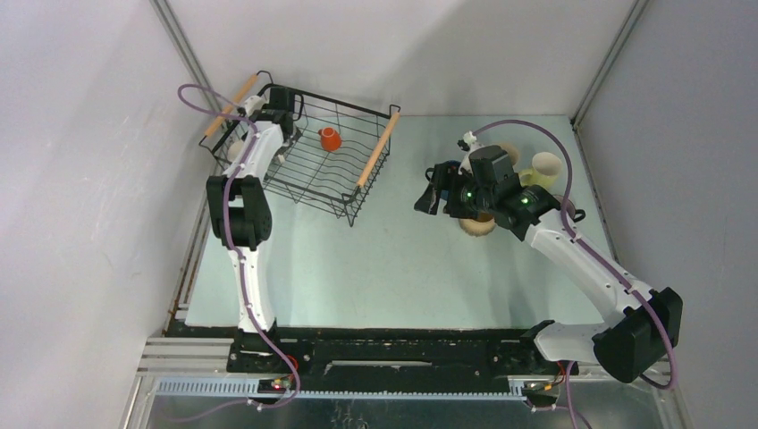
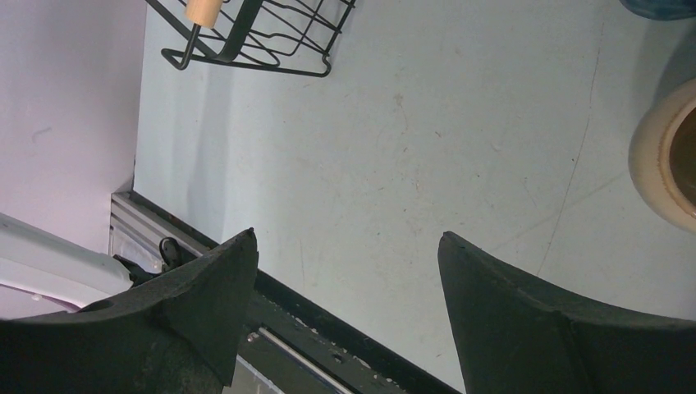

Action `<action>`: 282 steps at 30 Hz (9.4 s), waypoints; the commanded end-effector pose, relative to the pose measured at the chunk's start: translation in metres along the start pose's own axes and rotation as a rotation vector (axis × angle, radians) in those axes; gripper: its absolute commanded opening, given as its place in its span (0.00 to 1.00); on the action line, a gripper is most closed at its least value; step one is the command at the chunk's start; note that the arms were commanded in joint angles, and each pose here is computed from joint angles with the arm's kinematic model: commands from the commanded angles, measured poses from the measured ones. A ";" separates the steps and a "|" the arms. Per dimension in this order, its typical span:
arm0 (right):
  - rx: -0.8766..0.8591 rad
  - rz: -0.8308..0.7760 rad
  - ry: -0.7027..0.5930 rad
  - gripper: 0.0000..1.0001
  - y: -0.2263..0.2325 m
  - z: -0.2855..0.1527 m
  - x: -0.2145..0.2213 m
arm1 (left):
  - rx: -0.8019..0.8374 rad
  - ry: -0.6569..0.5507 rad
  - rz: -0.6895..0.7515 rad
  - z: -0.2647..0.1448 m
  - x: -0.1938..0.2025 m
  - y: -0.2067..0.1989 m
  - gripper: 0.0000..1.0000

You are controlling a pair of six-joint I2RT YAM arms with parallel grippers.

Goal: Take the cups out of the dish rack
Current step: Unload the cup from the dish rack.

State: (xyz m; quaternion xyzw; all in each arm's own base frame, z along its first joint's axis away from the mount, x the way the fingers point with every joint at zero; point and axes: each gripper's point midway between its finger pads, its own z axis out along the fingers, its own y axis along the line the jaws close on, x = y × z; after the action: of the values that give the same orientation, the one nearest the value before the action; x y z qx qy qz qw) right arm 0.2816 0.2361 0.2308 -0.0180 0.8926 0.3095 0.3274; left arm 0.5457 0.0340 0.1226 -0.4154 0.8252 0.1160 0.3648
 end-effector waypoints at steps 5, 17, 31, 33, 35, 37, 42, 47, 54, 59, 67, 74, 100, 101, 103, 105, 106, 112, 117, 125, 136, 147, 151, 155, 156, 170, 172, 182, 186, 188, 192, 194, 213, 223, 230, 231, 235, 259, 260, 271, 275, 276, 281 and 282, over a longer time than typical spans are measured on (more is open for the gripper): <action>-0.010 -0.005 -0.023 0.88 0.006 0.001 -0.003 | -0.020 -0.019 0.029 0.001 -0.002 0.009 0.88; -0.019 -0.008 -0.021 0.88 0.008 0.003 -0.003 | -0.020 -0.012 0.038 0.004 -0.003 0.015 0.88; -0.020 -0.007 -0.025 0.88 0.012 0.004 -0.002 | -0.029 0.004 0.027 0.010 -0.005 0.022 0.88; -0.017 -0.007 -0.025 0.88 0.011 0.004 -0.002 | -0.035 0.010 0.019 0.010 -0.006 0.022 0.88; -0.019 -0.010 -0.024 0.88 0.011 0.004 -0.001 | -0.027 0.015 0.010 0.008 -0.005 0.021 0.88; -0.024 -0.010 -0.025 0.88 0.012 0.004 -0.002 | -0.012 0.006 0.003 0.002 -0.008 0.017 0.88; -0.030 -0.011 -0.025 0.88 0.014 0.004 -0.001 | 0.004 -0.045 -0.008 -0.015 -0.023 0.014 0.88; -0.024 -0.013 -0.022 0.88 0.013 0.002 0.000 | -0.020 -0.037 -0.026 -0.014 -0.021 0.018 0.89; -0.009 -0.023 -0.023 0.88 0.009 0.000 0.001 | -0.030 -0.045 -0.049 -0.014 -0.022 0.020 0.92; -0.013 -0.022 -0.019 0.88 0.010 0.001 0.001 | -0.035 -0.064 -0.077 -0.018 -0.028 0.020 0.93; -0.011 -0.026 -0.019 0.88 0.009 0.002 0.001 | -0.024 -0.071 -0.104 -0.020 -0.033 0.016 0.93; -0.017 -0.033 -0.016 0.88 0.010 0.002 0.001 | -0.005 -0.085 -0.114 -0.025 -0.041 0.011 0.93; 0.003 -0.043 0.003 0.88 0.004 0.005 0.005 | -0.054 -0.114 -0.251 -0.024 -0.050 0.026 0.95; 0.001 -0.043 0.000 0.88 0.004 0.005 0.004 | -0.058 -0.117 -0.252 -0.024 -0.051 0.027 0.95; -0.004 -0.038 0.002 0.88 0.003 0.006 0.006 | -0.063 -0.120 -0.256 -0.023 -0.051 0.028 0.95; -0.005 -0.036 0.007 0.88 0.003 0.007 0.007 | -0.061 -0.119 -0.257 -0.022 -0.051 0.027 0.95; -0.006 -0.036 0.006 0.88 0.002 0.007 0.007 | -0.064 -0.119 -0.257 -0.021 -0.051 0.028 0.95; -0.007 -0.038 0.006 0.88 0.003 0.007 0.006 | -0.082 -0.124 -0.245 -0.018 -0.051 0.031 0.95; -0.003 -0.037 0.014 0.88 0.001 0.009 0.008 | -0.080 -0.114 -0.266 -0.015 -0.050 0.031 0.95; -0.001 -0.039 0.017 0.88 0.000 0.010 0.009 | -0.074 -0.081 -0.278 -0.009 -0.041 0.028 0.95; 0.002 -0.036 0.021 0.88 0.000 0.012 0.009 | -0.048 -0.024 -0.296 -0.002 -0.027 0.020 0.95; 0.001 -0.037 0.022 0.88 0.000 0.012 0.010 | -0.078 -0.085 -0.258 -0.006 -0.042 0.028 0.95; 0.008 -0.038 0.025 0.88 -0.002 0.012 0.011 | -0.087 -0.096 -0.244 -0.005 -0.044 0.028 0.95; 0.008 -0.040 0.026 0.88 -0.002 0.012 0.011 | -0.090 -0.099 -0.240 -0.004 -0.045 0.028 0.95; 0.008 -0.041 0.025 0.88 -0.002 0.012 0.010 | -0.091 -0.100 -0.243 -0.004 -0.045 0.028 0.95; 0.010 -0.040 0.036 0.88 -0.005 0.015 0.014 | -0.109 -0.065 -0.263 0.013 -0.043 0.035 0.95; 0.011 -0.038 0.038 0.88 -0.005 0.016 0.015 | -0.110 -0.058 -0.263 0.015 -0.041 0.035 0.95; 0.007 -0.035 0.037 0.88 -0.004 0.017 0.014 | -0.091 -0.011 -0.300 0.017 -0.029 0.030 0.94; 0.001 -0.032 0.034 0.88 -0.003 0.018 0.014 | -0.079 0.001 -0.307 0.015 -0.026 0.027 0.88; 0.000 -0.029 0.034 0.87 -0.002 0.019 0.014 | -0.079 0.003 -0.304 0.015 -0.024 0.026 0.81; 0.001 -0.028 0.037 0.86 -0.002 0.019 0.015 | -0.076 0.012 -0.305 0.014 -0.021 0.025 0.68; 0.000 -0.028 0.037 0.86 -0.001 0.019 0.015 | -0.076 0.014 -0.306 0.014 -0.021 0.025 0.65; 0.005 -0.032 0.045 0.86 0.001 0.021 0.020 | -0.083 0.050 -0.343 0.004 -0.012 0.024 0.56; 0.004 -0.034 0.047 0.86 0.004 0.022 0.022 | -0.086 0.060 -0.352 0.000 -0.010 0.027 0.45; 0.008 -0.037 0.054 0.86 0.005 0.024 0.025 | -0.093 0.056 -0.352 0.000 -0.010 0.029 0.41; 0.010 -0.037 0.057 0.86 0.004 0.024 0.025 | -0.094 0.055 -0.352 0.001 -0.010 0.029 0.40; 0.010 -0.044 0.060 0.86 0.004 0.025 0.026 | -0.098 0.048 -0.349 0.003 -0.011 0.029 0.36; -0.004 -0.043 0.055 0.86 0.006 0.027 0.024 | -0.071 0.032 -0.239 -0.011 0.002 0.006 0.00; -0.004 -0.042 0.054 0.86 0.006 0.026 0.024 | -0.070 0.031 -0.237 -0.012 0.003 0.005 0.00; -0.015 -0.044 0.050 0.86 0.008 0.024 0.025 | -0.090 0.047 -0.239 -0.014 0.012 0.011 0.13; -0.010 -0.048 0.049 0.86 0.006 0.023 0.025 | -0.111 0.042 -0.224 -0.008 0.012 0.016 0.24; -0.011 -0.048 0.047 0.86 0.006 0.023 0.025 | -0.115 0.041 -0.220 -0.008 0.012 0.017 0.26; -0.015 -0.047 0.049 0.86 0.007 0.024 0.024 | -0.120 0.038 -0.209 -0.003 0.008 0.019 0.36; -0.014 -0.048 0.051 0.86 0.006 0.025 0.025 | -0.120 0.035 -0.206 -0.004 0.006 0.019 0.37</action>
State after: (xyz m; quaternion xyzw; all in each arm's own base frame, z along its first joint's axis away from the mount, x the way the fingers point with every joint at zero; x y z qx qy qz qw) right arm 0.2726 0.2548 0.1923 -0.0438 0.9090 0.2930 0.2933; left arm 0.5206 0.0311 0.1012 -0.5241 0.7832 0.1123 0.3151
